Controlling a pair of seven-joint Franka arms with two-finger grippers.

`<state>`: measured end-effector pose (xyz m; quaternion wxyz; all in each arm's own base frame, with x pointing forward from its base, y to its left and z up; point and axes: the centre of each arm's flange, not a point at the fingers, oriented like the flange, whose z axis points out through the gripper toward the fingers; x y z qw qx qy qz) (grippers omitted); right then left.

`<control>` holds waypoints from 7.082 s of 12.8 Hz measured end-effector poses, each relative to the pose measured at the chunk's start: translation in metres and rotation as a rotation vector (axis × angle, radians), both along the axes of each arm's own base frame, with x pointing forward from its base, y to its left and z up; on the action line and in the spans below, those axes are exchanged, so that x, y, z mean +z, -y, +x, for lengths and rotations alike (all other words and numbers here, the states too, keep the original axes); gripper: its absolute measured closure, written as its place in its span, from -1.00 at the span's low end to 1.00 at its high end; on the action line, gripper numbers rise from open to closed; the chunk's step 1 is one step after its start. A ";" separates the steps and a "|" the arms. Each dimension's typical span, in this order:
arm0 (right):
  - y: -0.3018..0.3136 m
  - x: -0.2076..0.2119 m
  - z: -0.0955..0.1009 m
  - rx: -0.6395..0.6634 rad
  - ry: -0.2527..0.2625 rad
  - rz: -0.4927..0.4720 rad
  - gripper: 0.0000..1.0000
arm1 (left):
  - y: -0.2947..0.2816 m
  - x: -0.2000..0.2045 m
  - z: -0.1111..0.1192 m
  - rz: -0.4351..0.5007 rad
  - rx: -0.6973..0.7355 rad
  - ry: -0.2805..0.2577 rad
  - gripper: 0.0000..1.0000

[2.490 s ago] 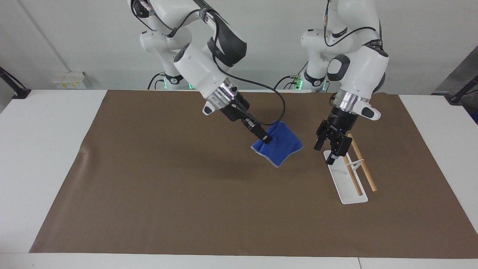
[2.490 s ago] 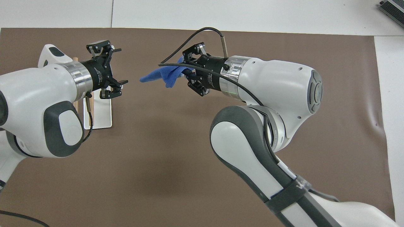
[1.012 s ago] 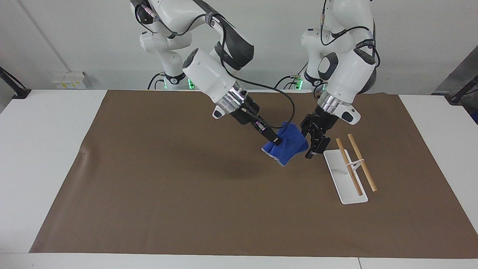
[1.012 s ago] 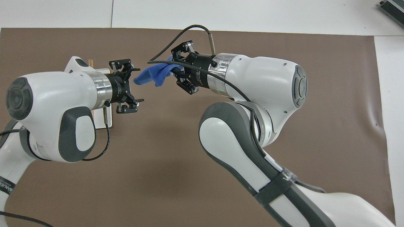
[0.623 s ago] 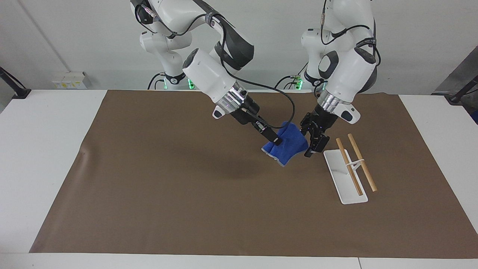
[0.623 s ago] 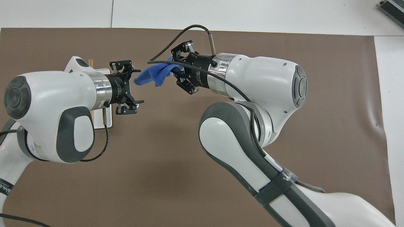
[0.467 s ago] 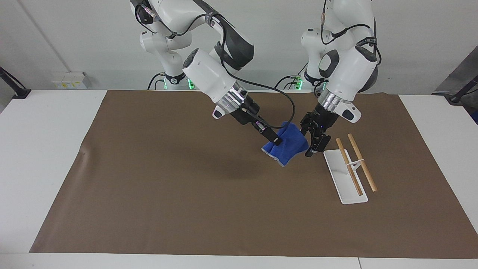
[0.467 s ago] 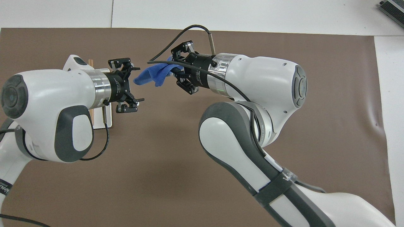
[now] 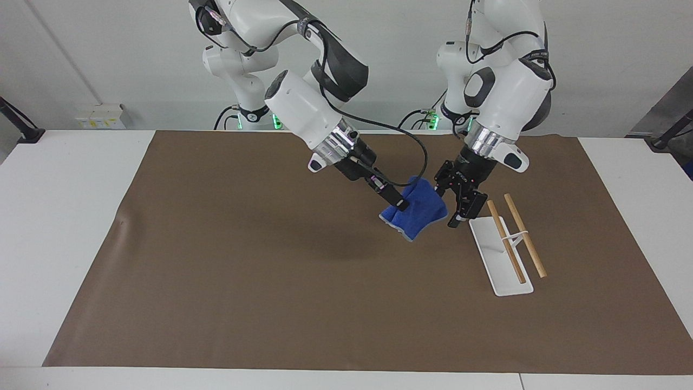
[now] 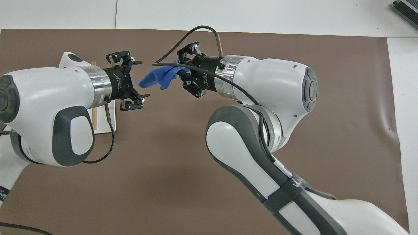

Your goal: Right arm passes towel to left arm to hang

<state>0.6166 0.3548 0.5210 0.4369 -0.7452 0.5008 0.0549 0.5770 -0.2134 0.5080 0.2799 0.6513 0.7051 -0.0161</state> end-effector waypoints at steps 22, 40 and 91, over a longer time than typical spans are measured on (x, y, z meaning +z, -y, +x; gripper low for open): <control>0.006 -0.013 -0.002 0.033 0.030 -0.105 -1.00 | -0.004 -0.007 0.002 0.084 -0.170 0.075 0.96; 0.304 0.022 -0.044 0.896 0.153 -0.949 -1.00 | -0.186 0.011 0.034 0.535 -0.411 -0.019 0.96; 0.352 0.075 -0.063 0.967 0.055 -0.988 -1.00 | -0.281 -0.020 0.075 0.803 -0.943 0.074 -0.49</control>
